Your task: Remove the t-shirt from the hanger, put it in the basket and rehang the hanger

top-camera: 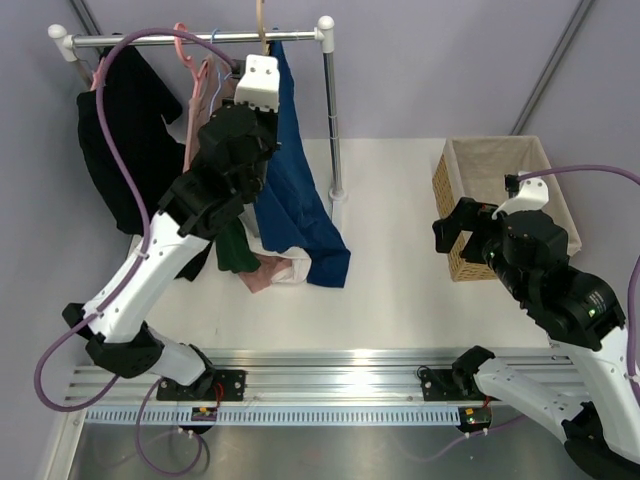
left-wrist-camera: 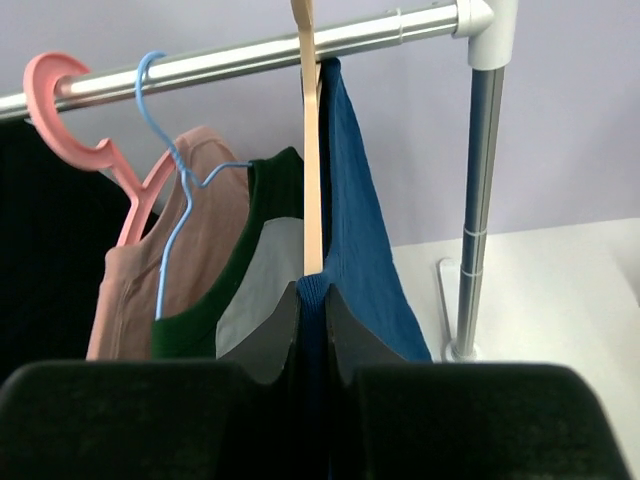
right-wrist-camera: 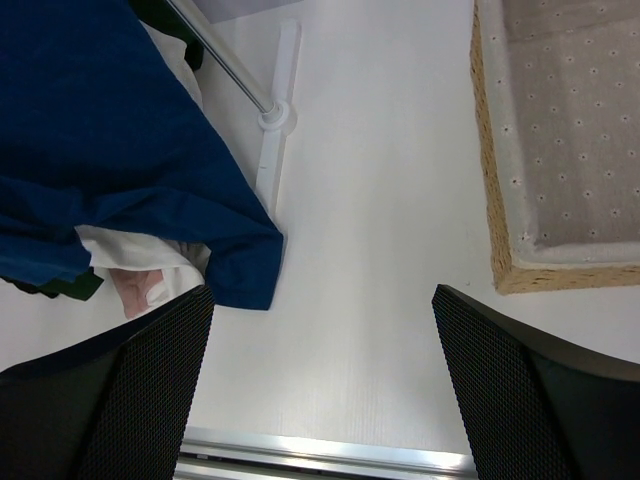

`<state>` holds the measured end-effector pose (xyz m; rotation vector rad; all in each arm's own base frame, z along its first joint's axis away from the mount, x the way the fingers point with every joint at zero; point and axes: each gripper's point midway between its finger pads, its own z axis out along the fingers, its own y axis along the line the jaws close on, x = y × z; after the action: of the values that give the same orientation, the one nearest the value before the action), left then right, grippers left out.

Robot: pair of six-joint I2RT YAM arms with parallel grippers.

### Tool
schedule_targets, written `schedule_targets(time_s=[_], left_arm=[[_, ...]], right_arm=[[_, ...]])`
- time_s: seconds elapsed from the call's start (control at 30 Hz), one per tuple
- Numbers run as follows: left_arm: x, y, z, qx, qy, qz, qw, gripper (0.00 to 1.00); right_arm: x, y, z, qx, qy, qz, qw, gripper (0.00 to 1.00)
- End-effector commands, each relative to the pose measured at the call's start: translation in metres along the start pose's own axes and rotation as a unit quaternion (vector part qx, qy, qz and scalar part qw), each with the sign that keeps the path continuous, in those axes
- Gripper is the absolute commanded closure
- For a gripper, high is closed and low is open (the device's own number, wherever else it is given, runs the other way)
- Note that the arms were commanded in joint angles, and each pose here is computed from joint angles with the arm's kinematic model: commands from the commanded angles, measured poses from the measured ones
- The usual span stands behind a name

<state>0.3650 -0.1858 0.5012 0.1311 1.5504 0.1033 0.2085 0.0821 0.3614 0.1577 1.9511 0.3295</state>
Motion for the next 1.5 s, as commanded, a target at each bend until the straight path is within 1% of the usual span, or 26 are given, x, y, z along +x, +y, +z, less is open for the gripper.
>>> schedule_targets(time_s=[0.0, 0.03, 0.13, 0.17, 0.23, 0.3, 0.37, 0.4, 0.47, 0.53, 0.63, 0.67, 0.7, 0.73, 0.77, 0.8, 0.83, 0.87, 0.93, 1.0, 1.03, 1.23, 1.27, 1.33, 1.4, 1.47], left_arm=[[-0.042, 0.025, -0.034, 0.028, -0.059, -0.097, 0.993, 1.0], [-0.038, 0.029, -0.044, 0.039, -0.056, -0.107, 0.992, 1.0], [-0.016, 0.018, -0.062, 0.088, -0.024, -0.136, 0.986, 1.0], [-0.016, 0.025, -0.074, 0.099, -0.025, -0.159, 0.982, 1.0], [-0.002, 0.018, -0.087, 0.133, -0.002, -0.159, 0.978, 1.0], [0.014, 0.012, -0.103, 0.167, 0.025, -0.165, 0.972, 1.0], [0.031, 0.005, -0.113, 0.191, 0.049, -0.17, 0.966, 1.0], [0.03, 0.003, -0.125, 0.218, 0.049, -0.176, 0.959, 1.0], [0.037, -0.001, -0.136, 0.241, 0.061, -0.182, 0.951, 1.0], [0.045, -0.006, -0.148, 0.272, 0.07, -0.182, 0.942, 1.0], [0.056, -0.018, -0.167, 0.322, 0.088, -0.191, 0.923, 1.0], [0.057, -0.026, -0.176, 0.353, 0.093, -0.192, 0.911, 1.0], [0.06, -0.03, -0.18, 0.364, 0.099, -0.193, 0.906, 1.0], [0.057, -0.035, -0.191, 0.394, 0.102, -0.199, 0.892, 1.0], [0.057, -0.038, -0.196, 0.405, 0.105, -0.201, 0.886, 1.0], [0.057, -0.04, -0.2, 0.418, 0.107, -0.203, 0.879, 1.0], [0.054, -0.042, -0.206, 0.431, 0.106, -0.204, 0.872, 1.0], [0.052, -0.046, -0.212, 0.451, 0.109, -0.204, 0.862, 1.0], [0.048, -0.049, -0.22, 0.471, 0.108, -0.204, 0.852, 1.0], [0.045, -0.053, -0.228, 0.495, 0.109, -0.203, 0.838, 1.0], [0.038, -0.054, -0.235, 0.512, 0.106, -0.206, 0.827, 1.0], [0.008, -0.052, -0.258, 0.559, 0.084, -0.218, 0.795, 1.0], [0.002, -0.049, -0.26, 0.561, 0.075, -0.22, 0.794, 1.0], [-0.002, -0.045, -0.264, 0.563, 0.067, -0.22, 0.794, 1.0], [-0.006, -0.042, -0.265, 0.56, 0.06, -0.221, 0.796, 1.0], [-0.006, -0.043, -0.267, 0.566, 0.062, -0.219, 0.792, 1.0]], right_arm=[[-0.007, 0.005, 0.003, -0.007, -0.016, 0.003, 1.0, 0.0], [-0.006, 0.007, 0.004, -0.01, -0.012, 0.004, 1.0, 0.0], [-0.007, 0.016, 0.007, -0.023, -0.003, 0.009, 1.0, 0.0], [-0.011, 0.023, 0.004, -0.036, -0.002, 0.015, 0.999, 0.01], [-0.02, 0.034, 0.004, -0.05, 0.001, 0.027, 0.998, 0.0], [-0.025, 0.051, 0.005, -0.085, 0.009, 0.019, 0.996, 0.01], [-0.035, 0.076, -0.006, -0.153, 0.009, 0.001, 0.988, 0.0], [-0.04, 0.087, -0.007, -0.182, 0.003, -0.031, 0.983, 0.0], [-0.057, 0.108, -0.026, -0.246, -0.013, -0.057, 0.968, 0.01], [-0.078, 0.123, -0.038, -0.285, -0.047, -0.087, 0.954, 0.04], [-0.098, 0.153, -0.06, -0.368, -0.085, -0.1, 0.92, 0.09], [-0.102, 0.161, -0.066, -0.389, -0.085, -0.1, 0.912, 0.1], [-0.096, 0.173, -0.055, -0.403, -0.058, -0.104, 0.907, 0.12], [-0.099, 0.188, -0.072, -0.451, -0.049, -0.11, 0.884, 0.19], [-0.092, 0.199, -0.062, -0.467, -0.017, -0.111, 0.877, 0.21], [-0.091, 0.206, -0.064, -0.484, -0.008, -0.11, 0.868, 0.23], [-0.095, 0.214, -0.075, -0.514, -0.005, -0.111, 0.85, 0.26], [-0.096, 0.222, -0.071, -0.525, 0.002, -0.103, 0.845, 0.27], [-0.097, 0.229, -0.073, -0.542, 0.004, -0.097, 0.835, 0.27], [-0.098, 0.234, -0.068, -0.549, 0.003, -0.09, 0.831, 0.26], [-0.096, 0.235, -0.065, -0.55, 0.009, -0.09, 0.83, 0.25], [-0.074, 0.243, -0.058, -0.575, 0.059, -0.077, 0.812, 0.25], [-0.077, 0.244, -0.062, -0.583, 0.049, -0.076, 0.808, 0.25], [-0.072, 0.243, -0.062, -0.586, 0.056, -0.07, 0.805, 0.25], [-0.068, 0.24, -0.062, -0.583, 0.055, -0.071, 0.808, 0.25], [-0.064, 0.235, -0.062, -0.578, 0.053, -0.077, 0.81, 0.24]])
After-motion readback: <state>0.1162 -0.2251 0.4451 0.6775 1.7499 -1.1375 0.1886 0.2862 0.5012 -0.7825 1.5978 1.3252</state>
